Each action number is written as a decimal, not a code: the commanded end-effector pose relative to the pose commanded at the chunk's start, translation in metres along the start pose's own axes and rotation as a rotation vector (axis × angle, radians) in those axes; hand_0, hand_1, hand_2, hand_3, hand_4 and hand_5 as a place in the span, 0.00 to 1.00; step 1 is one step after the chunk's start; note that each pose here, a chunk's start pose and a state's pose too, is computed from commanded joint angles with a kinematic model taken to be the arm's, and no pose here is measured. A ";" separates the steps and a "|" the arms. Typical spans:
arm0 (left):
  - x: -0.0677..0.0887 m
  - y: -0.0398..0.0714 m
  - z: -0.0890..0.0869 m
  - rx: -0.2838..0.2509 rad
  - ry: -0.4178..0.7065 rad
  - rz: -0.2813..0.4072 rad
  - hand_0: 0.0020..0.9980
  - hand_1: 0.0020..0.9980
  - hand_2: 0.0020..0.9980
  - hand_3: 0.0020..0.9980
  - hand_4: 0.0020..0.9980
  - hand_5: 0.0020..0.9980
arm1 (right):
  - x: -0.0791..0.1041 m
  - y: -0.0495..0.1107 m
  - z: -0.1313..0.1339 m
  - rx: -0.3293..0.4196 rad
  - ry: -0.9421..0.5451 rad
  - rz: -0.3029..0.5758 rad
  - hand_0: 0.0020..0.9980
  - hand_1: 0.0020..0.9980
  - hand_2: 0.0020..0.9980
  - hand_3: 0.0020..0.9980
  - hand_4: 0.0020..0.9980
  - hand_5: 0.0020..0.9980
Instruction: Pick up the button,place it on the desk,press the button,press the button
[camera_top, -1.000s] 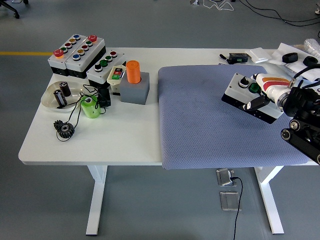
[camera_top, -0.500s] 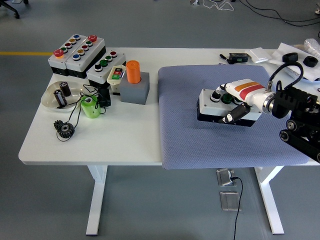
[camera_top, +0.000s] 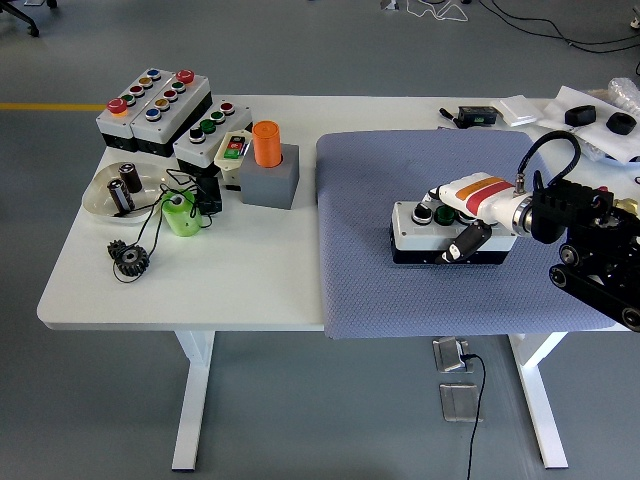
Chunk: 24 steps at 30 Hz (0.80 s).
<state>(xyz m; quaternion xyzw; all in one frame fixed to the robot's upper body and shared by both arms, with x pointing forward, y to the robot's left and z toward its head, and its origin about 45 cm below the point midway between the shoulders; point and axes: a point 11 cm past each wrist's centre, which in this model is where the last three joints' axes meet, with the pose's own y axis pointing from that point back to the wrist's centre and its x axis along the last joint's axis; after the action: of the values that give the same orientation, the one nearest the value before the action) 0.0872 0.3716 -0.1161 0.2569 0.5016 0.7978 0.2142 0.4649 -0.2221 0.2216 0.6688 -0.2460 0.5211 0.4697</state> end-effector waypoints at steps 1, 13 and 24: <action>0.000 0.000 0.000 0.000 -0.001 0.000 0.66 0.71 0.73 0.51 0.32 0.94 | 0.000 0.000 0.000 -0.001 0.001 0.000 0.00 0.01 0.16 0.33 0.47 0.11; -0.002 0.000 0.001 -0.001 0.001 -0.003 0.66 0.71 0.73 0.51 0.32 0.94 | -0.001 0.002 0.006 -0.026 0.030 0.006 0.16 0.12 0.30 0.46 0.52 0.13; -0.003 0.000 0.002 -0.004 0.004 -0.005 0.66 0.71 0.73 0.51 0.32 0.94 | -0.001 0.002 0.009 -0.060 0.090 0.009 0.49 0.42 0.60 0.61 0.72 0.22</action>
<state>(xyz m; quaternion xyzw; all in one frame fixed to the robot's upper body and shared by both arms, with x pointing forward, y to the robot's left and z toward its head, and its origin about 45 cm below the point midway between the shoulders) 0.0906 0.3715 -0.1155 0.2535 0.5009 0.7990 0.2155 0.4670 -0.2310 0.2215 0.6292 -0.2431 0.5453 0.4977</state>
